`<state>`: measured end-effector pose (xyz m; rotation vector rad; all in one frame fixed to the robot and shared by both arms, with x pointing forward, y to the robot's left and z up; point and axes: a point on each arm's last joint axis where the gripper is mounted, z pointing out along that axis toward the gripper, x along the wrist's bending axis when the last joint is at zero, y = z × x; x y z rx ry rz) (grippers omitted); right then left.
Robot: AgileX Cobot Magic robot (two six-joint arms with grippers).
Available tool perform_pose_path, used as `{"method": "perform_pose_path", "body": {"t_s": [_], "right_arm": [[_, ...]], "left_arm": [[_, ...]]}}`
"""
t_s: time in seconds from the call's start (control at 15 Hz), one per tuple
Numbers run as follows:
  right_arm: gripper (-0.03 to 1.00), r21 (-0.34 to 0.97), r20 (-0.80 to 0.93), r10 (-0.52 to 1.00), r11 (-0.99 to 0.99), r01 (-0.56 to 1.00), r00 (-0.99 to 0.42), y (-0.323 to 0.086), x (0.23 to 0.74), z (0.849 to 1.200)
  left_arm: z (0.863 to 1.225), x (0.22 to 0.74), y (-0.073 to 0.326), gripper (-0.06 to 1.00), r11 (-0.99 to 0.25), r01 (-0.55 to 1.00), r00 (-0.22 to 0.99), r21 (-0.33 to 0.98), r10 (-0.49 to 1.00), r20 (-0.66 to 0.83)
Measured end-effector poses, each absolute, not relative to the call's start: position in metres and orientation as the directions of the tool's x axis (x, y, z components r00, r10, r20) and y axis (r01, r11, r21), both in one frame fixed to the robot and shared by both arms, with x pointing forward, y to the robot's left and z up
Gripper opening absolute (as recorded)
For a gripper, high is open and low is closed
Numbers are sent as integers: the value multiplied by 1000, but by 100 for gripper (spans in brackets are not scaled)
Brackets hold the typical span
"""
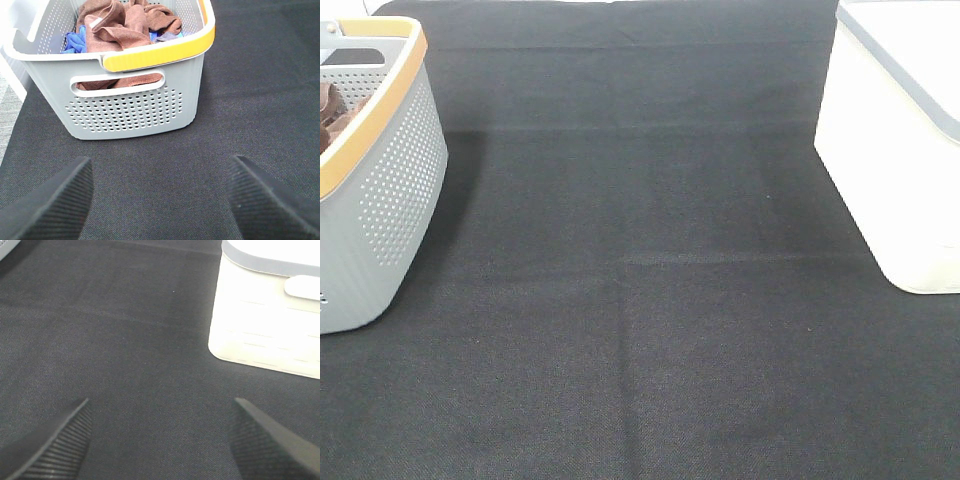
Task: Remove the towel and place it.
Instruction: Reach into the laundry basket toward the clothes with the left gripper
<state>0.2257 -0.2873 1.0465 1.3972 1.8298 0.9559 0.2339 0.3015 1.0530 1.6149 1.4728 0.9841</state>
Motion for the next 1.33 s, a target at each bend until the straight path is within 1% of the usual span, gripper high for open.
{"method": "perform_pose_path", "body": {"t_s": [1.33], "right_arm": [[72, 844, -57, 971, 171, 508, -232, -287, 226, 1046]], "left_arm": [[1053, 234, 302, 71, -80, 440, 52, 894, 997, 64]]}}
